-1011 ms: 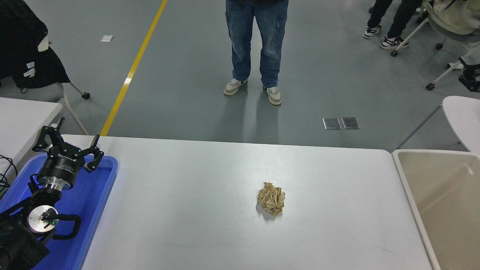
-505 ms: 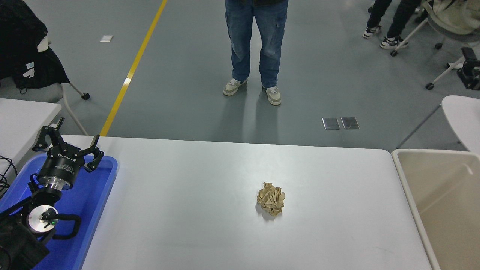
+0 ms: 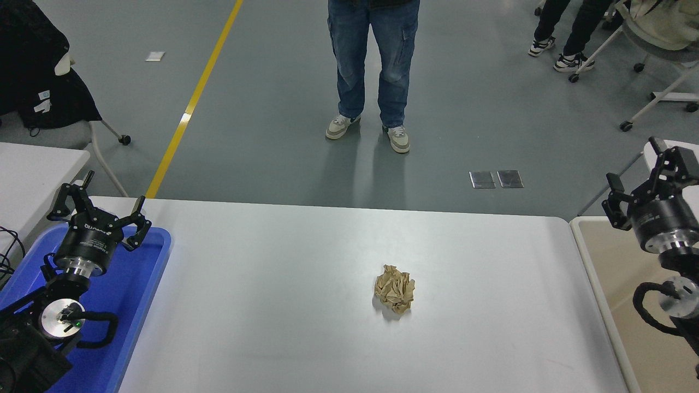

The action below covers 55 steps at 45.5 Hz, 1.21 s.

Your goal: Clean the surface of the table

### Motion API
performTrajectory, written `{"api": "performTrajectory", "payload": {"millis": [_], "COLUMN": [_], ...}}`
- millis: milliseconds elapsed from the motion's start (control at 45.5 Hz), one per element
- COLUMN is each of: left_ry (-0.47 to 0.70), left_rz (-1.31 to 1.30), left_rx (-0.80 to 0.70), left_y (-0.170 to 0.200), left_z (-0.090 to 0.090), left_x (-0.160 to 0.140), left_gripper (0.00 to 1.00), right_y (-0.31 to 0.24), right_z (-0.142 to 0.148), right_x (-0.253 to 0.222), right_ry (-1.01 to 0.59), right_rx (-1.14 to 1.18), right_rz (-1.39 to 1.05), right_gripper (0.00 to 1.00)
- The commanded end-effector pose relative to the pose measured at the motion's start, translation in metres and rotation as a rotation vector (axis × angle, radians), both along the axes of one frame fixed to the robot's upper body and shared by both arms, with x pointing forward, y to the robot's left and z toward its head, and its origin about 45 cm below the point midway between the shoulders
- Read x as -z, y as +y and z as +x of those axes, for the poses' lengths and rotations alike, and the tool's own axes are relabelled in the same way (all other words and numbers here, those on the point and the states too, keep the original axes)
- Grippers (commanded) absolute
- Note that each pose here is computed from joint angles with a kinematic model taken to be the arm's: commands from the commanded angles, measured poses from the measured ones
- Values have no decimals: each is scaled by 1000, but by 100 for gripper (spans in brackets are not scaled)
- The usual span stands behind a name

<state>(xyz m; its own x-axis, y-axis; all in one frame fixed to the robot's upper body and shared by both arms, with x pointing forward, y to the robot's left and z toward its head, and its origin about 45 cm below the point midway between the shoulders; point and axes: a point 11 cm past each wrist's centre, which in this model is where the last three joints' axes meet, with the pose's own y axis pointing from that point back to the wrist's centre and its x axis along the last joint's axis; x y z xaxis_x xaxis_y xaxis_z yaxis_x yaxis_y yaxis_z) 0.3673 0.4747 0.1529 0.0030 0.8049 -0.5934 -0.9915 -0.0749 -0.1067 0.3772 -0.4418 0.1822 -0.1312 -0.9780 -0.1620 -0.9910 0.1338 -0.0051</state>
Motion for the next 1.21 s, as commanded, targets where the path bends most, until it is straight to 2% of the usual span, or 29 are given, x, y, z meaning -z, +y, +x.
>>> {"api": "performTrajectory", "payload": {"millis": [0, 330, 549, 659, 813, 1077, 1187], "left_ry": [0, -1, -1, -1, -1, -1, -1], "left_rz": [0, 0, 0, 0, 0, 0, 0], "left_rx": [0, 0, 0, 0, 0, 0, 0], "left_y": [0, 0, 0, 0, 0, 0, 0], "left_z": [0, 0, 0, 0, 0, 0, 0], "left_x": [0, 0, 0, 0, 0, 0, 0], "left_gripper": [100, 100, 100, 100, 100, 100, 100], "right_y": [28, 52, 58, 61, 57, 56, 66], "right_z": [-14, 13, 42, 66, 93, 94, 95], "right_x": [29, 13, 8, -16, -62, -64, -61], "right_ry": [68, 67, 230, 282, 211, 208, 233], "right_rx": [-83, -166, -183, -208, -189, -200, -275], "right_rz": [-6, -59, -62, -121, -151, -174, -345], "right_gripper": [99, 98, 98, 98, 98, 98, 98]}}
